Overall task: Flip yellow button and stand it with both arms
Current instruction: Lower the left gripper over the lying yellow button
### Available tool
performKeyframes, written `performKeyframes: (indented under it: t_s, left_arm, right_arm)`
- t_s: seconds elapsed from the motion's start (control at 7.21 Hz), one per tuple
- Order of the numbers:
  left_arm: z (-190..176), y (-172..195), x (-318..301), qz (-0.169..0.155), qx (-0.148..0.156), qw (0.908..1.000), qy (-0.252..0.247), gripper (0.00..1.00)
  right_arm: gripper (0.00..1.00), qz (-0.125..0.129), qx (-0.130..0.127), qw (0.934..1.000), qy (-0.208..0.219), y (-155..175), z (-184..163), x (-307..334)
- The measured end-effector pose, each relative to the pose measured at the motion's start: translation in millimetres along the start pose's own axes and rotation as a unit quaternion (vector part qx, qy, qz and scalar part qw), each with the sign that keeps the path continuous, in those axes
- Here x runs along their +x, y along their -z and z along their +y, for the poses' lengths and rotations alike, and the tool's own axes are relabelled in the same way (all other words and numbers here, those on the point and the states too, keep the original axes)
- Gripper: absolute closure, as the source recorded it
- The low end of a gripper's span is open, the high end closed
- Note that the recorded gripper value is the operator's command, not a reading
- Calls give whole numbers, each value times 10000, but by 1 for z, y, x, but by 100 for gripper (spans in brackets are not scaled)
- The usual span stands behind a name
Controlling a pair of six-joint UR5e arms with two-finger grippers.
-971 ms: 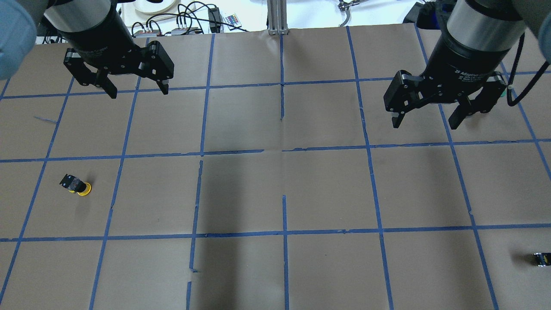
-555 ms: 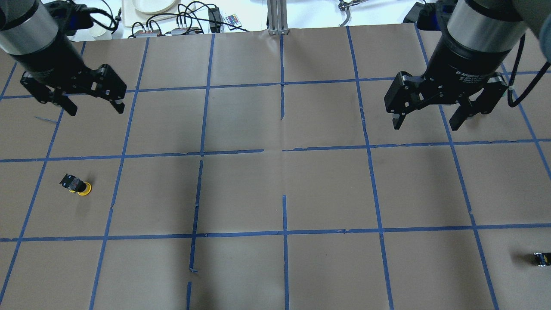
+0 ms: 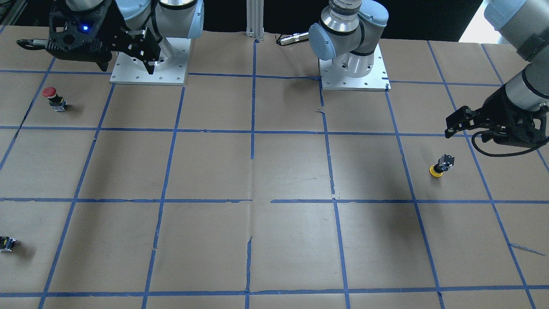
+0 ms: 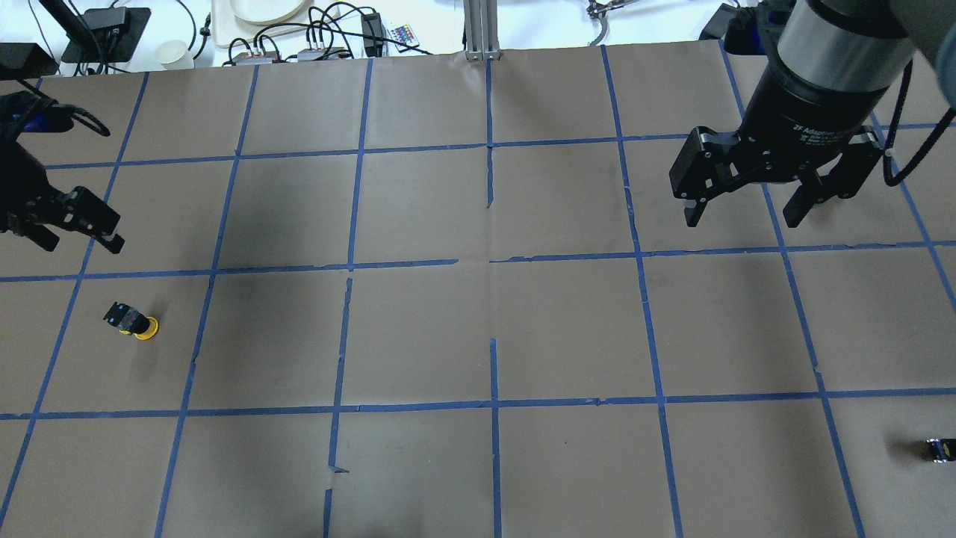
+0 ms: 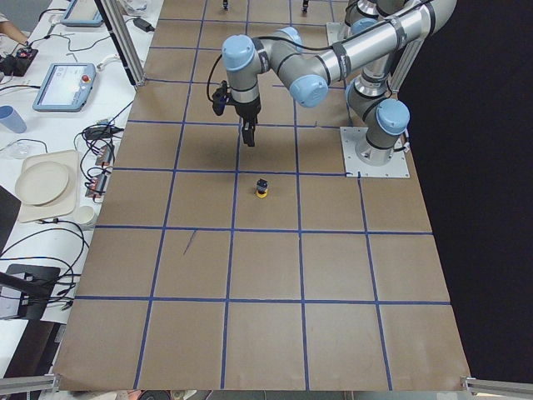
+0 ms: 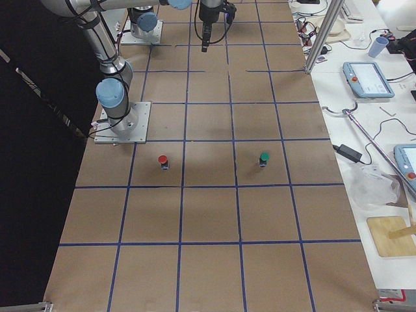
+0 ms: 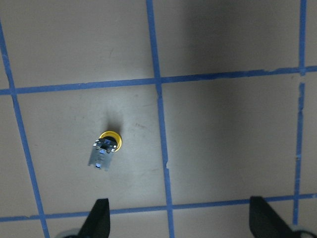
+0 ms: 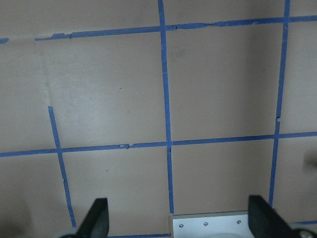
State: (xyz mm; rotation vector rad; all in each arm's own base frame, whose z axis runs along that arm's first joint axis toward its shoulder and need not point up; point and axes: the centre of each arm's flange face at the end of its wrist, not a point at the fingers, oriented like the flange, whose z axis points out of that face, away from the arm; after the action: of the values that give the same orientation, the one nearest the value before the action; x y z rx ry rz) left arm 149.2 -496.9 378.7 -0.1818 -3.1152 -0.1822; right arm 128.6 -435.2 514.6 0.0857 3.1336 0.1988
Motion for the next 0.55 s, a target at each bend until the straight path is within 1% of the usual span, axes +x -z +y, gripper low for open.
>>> performKeyframes:
  t_s: [0.14, 0.28, 0.42, 0.55]
  left_arm:
    - [6, -23, -18, 18, -90, 9997, -211, 2]
    - [11, -45, -29, -34, -99, 9988, -481, 2]
    - [14, -64, -34, -189, -25, 9968, -781, 3]
    - [20, -82, -38, -264, 11, 9941, -1050, 4]
  right_arm:
    - [0, 0, -13, 10000, 5, -1, 1, 0]
    - [0, 3, -32, 10000, 10, -4, 2, 0]
    - [0, 4, -41, 10000, 14, -5, 4, 0]
    - [0, 5, -48, 10000, 15, -6, 6, 0]
